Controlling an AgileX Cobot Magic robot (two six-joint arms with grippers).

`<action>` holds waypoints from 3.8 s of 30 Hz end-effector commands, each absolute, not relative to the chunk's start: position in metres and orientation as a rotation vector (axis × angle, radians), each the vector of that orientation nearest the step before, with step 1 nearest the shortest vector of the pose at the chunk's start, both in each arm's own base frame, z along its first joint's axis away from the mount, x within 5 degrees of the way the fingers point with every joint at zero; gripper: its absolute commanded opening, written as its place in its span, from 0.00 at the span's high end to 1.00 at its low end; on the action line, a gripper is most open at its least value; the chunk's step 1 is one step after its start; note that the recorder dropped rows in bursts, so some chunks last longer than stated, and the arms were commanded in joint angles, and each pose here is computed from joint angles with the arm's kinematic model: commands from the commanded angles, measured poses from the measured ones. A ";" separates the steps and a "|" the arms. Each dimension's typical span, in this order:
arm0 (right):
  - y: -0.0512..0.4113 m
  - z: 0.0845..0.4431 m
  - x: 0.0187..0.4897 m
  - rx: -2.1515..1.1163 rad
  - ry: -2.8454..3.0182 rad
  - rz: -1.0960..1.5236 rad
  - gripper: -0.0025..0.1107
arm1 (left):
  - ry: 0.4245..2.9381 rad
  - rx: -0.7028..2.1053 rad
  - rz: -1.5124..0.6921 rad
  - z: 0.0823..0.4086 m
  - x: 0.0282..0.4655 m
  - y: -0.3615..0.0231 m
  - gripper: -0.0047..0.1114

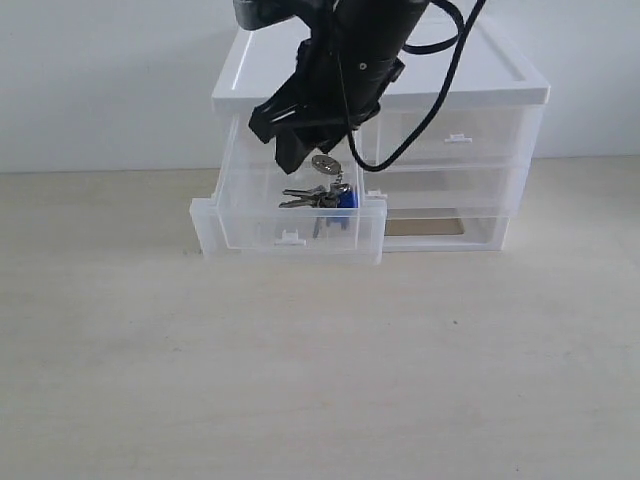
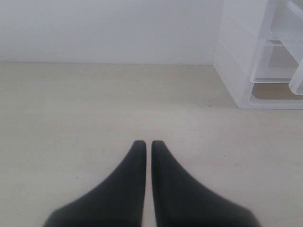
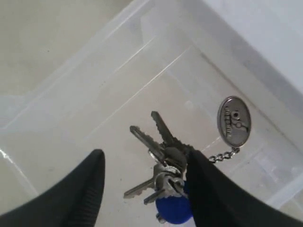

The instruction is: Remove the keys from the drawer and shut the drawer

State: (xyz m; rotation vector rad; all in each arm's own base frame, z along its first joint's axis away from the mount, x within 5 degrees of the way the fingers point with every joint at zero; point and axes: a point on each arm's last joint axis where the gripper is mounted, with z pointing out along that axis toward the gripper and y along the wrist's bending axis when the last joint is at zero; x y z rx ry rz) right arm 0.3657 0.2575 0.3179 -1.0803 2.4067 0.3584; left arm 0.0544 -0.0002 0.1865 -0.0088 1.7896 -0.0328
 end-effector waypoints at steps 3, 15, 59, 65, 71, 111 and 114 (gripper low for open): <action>0.260 0.297 0.381 -0.923 2.476 0.347 0.55 | 1.791 -0.013 -0.036 0.185 0.054 0.000 0.92; 0.260 0.275 0.395 -0.728 2.547 0.291 0.55 | 1.791 -0.013 -0.036 0.185 0.054 0.000 0.92; 0.304 0.268 0.363 -1.161 2.467 -0.203 0.55 | 1.791 -0.011 -0.037 0.185 0.054 0.000 0.92; 0.310 0.252 0.373 -1.208 2.409 -0.238 0.56 | 1.791 -0.011 -0.037 0.185 0.054 0.000 0.92; 0.315 0.248 0.379 -1.290 2.297 -0.262 0.98 | 1.791 -0.011 -0.037 0.185 0.054 0.000 0.92; 0.303 0.298 0.368 -1.177 2.283 -0.089 0.76 | 1.791 -0.011 -0.037 0.185 0.054 0.000 0.92; 0.305 0.287 0.372 -1.188 2.294 -0.123 0.70 | 1.791 -0.011 -0.037 0.185 0.054 0.000 0.92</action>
